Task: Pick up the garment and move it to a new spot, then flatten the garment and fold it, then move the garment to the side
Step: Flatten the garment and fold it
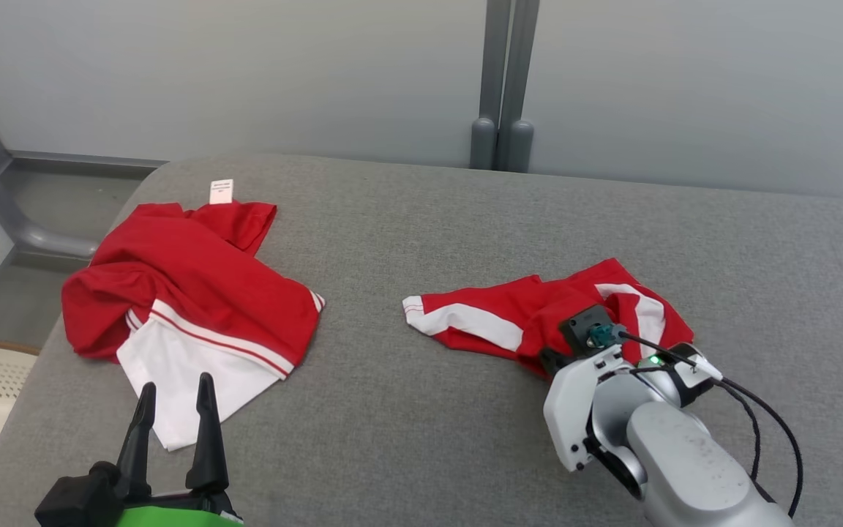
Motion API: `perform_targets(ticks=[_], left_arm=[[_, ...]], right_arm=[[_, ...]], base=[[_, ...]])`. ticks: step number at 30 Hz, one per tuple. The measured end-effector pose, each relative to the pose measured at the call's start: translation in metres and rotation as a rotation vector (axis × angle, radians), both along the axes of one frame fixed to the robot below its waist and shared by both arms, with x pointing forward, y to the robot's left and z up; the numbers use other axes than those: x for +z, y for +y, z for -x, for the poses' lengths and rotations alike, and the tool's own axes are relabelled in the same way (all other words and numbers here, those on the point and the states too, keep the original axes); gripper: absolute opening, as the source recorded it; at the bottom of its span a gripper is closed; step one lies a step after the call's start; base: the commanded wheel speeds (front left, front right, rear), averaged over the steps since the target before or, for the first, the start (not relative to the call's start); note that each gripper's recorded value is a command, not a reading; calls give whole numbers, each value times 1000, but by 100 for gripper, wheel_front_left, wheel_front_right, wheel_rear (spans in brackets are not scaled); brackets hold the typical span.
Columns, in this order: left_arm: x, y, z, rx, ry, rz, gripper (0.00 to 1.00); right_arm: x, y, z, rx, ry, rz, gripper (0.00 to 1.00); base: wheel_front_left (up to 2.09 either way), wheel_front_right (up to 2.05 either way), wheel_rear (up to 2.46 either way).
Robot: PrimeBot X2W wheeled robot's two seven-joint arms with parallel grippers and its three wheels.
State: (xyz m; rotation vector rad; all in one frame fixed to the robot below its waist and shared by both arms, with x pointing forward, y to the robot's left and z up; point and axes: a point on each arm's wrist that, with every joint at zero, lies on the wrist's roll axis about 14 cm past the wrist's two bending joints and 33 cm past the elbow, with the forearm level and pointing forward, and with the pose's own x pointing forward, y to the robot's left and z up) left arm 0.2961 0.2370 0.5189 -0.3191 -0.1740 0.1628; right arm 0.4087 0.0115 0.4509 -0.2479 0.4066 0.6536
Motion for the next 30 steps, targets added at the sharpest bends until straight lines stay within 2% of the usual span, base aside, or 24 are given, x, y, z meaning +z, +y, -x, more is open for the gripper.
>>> perform_targets(ticks=[6,11,20,24,30], left_arm=[[-1,-14,-12,-52,7,-2,100],[-3,-30,-25,-107,14,-7,100],[-1,-56,-57,-196,14,-27,100],[-8,-59,-71,-207,34,-37,100],[-23,-59,-88,-212,79,-43,100]], right_arm=[[21,-42,-15,-104,-85,-48,0],[32,-100,-21,-241,-134,-65,0],[31,-185,-31,-450,-151,-94,0],[28,-200,-51,-490,-169,-111,0],[15,-190,-87,-478,-153,-159,0]], base=[[0,0,0],[0,0,0],[0,0,0],[0,0,0],[0,0,0]])
